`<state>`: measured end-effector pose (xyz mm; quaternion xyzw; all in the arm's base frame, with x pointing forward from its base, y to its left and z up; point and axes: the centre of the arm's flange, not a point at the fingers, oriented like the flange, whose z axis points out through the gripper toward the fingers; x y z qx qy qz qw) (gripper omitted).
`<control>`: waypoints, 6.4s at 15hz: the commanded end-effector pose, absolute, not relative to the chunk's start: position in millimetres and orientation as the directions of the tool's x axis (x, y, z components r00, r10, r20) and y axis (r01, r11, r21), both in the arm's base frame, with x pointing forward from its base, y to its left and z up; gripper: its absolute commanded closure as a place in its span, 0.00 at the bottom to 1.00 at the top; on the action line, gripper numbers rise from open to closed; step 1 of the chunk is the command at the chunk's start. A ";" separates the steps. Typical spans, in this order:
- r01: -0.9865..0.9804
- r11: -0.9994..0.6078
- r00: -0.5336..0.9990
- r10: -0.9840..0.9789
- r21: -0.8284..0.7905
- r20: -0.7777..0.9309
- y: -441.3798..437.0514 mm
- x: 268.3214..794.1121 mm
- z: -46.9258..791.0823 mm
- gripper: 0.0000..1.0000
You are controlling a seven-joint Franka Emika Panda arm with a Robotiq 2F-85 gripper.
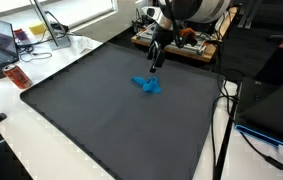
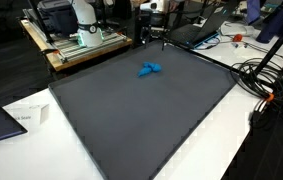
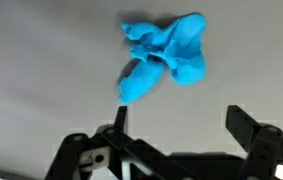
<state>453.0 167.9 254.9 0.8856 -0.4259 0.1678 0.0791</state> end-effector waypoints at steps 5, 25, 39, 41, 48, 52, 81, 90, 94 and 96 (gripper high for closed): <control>-0.826 -0.564 0.516 -0.758 -0.006 0.399 193.6 445.5 209.9 0.00; -0.990 -0.142 0.138 -0.925 0.016 0.353 225.0 485.3 220.3 0.00; -0.886 0.459 -0.443 -0.879 0.063 0.179 171.6 527.9 201.9 0.00; -0.885 0.465 -0.456 -0.877 0.028 0.153 167.7 526.6 211.8 0.00; -0.906 0.423 -0.422 -0.904 0.011 0.064 136.6 507.5 226.8 0.00; -0.922 0.387 -0.387 -0.921 0.001 -0.036 111.9 483.1 224.7 0.00; -0.874 0.459 -0.260 -0.721 -0.161 -0.642 -61.8 360.1 144.0 0.00; -0.857 0.492 -0.223 -0.626 -0.156 -0.747 -74.2 357.5 117.5 0.00; -0.824 0.546 -0.248 -0.586 -0.150 -0.771 -80.4 356.0 118.7 0.00; -0.821 0.551 -0.260 -0.595 -0.150 -0.761 -85.0 358.3 130.9 0.00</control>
